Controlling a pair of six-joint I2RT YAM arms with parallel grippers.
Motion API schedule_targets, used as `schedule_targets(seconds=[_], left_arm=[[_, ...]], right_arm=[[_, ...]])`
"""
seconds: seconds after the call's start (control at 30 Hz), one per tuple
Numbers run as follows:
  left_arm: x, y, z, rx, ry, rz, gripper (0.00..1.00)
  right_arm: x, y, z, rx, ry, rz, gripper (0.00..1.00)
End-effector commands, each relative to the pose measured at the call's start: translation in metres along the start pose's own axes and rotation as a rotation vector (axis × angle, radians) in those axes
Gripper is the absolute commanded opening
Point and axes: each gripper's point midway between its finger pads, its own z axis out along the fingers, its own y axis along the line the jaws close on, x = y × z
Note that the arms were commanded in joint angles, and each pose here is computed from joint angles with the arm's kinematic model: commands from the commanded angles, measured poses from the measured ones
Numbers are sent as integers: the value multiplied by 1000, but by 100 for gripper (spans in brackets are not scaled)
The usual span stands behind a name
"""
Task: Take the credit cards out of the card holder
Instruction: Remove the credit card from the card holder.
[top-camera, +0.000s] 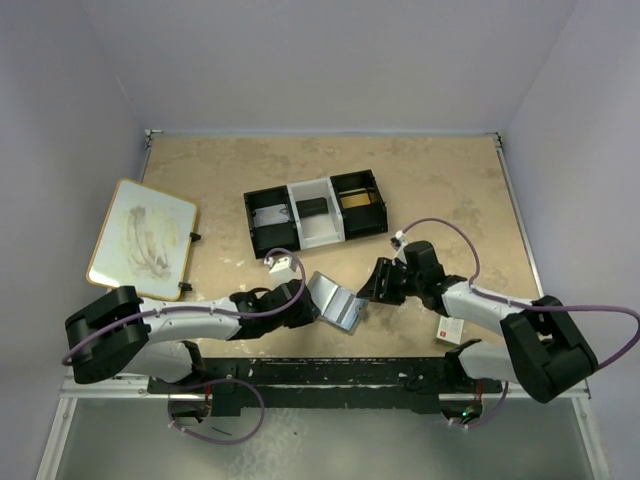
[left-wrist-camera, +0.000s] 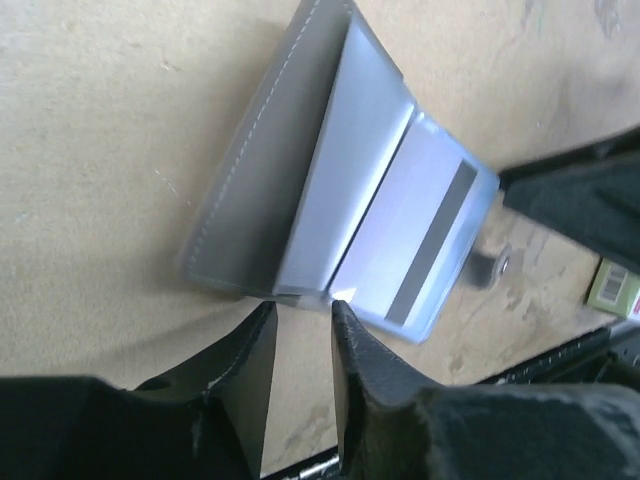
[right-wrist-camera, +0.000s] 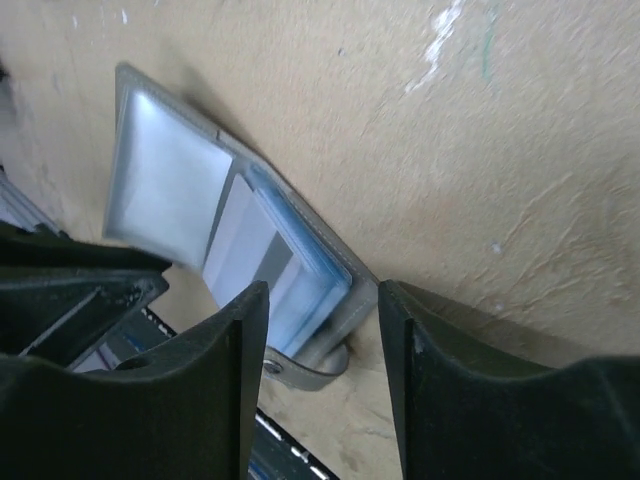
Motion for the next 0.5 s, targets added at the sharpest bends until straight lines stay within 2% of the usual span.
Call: schedule_targets(seconds=[0.0, 0.13, 0.3, 0.47], left_arm=[[-34, -20, 6, 11, -133, -74, 22], [-58, -11, 11, -59, -180, -48, 17], [-84, 10, 16, -112, -177, -21, 16], [-91, 29, 9, -222, -182, 57, 18]], right_arm=[[22, 16, 1, -92, 51, 21, 49], [46, 30, 3, -126, 88, 25, 48], [72, 51, 6, -169, 148, 1, 47], [54, 49, -6, -63, 94, -74, 51]])
